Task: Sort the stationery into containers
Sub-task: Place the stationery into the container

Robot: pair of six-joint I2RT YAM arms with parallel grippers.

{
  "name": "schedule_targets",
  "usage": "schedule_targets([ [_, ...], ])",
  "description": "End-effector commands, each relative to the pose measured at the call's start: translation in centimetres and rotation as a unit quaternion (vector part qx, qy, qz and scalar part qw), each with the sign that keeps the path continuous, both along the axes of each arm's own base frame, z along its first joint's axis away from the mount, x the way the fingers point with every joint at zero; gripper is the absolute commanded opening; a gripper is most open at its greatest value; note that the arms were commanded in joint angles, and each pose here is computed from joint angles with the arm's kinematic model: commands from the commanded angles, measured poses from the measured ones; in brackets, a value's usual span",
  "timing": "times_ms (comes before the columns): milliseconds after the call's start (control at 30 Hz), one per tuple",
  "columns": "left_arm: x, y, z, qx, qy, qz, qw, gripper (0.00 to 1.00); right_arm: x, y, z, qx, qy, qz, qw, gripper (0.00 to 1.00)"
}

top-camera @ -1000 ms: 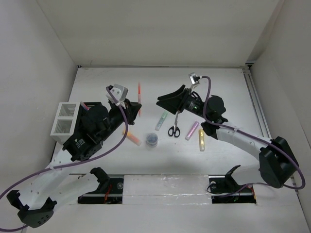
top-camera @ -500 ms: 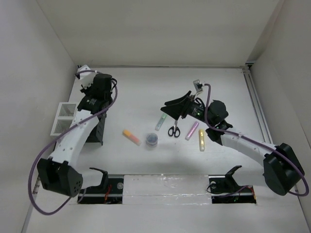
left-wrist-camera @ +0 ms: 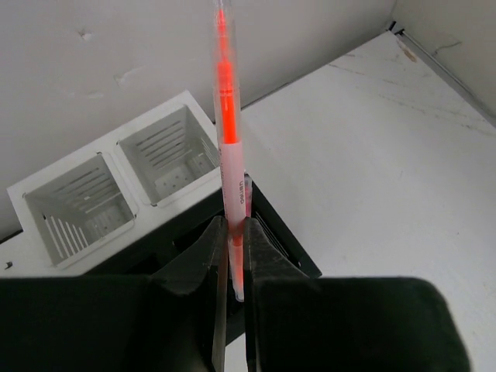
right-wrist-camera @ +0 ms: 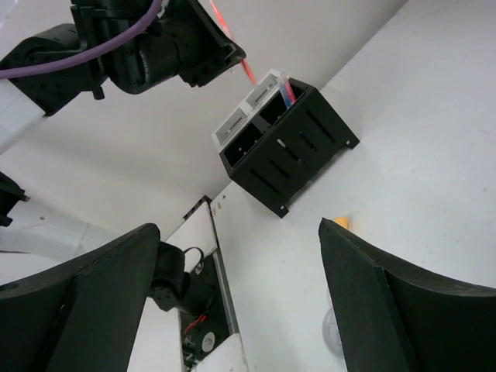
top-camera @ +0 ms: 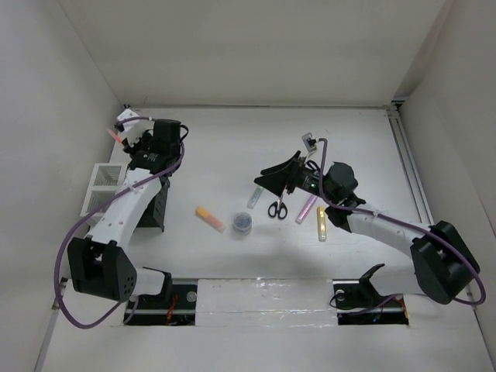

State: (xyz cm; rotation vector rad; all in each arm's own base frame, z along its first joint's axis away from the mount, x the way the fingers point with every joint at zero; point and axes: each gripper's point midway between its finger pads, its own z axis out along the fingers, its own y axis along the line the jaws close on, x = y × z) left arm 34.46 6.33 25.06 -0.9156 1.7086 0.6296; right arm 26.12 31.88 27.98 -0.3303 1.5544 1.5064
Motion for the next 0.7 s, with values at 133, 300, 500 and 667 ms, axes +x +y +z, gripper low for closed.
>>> schedule_targets([
  [133,0.4,1.0,-2.5,0.039,0.013,0.03,0.999,0.0,-0.8,-0.2,0.5,0.013,-0.031,0.017,0.999,0.9],
  [300,1.4,0.8,-4.3,0.056,0.042,0.014,0.997,0.0,-0.9,-0.3,0.5,0.013,-0.039,0.026,0.999,0.9],
  [500,1.7,0.5,-6.4,0.052,0.083,0.019,0.995,0.0,-0.8,-0.5,0.7,0.017,-0.039,0.027,0.999,0.9],
  [667,1.4,0.5,-7.7,0.05,0.103,0.026,0.993,0.0,-0.9,-0.8,0.6,0.015,-0.04,0.027,0.999,0.9],
])
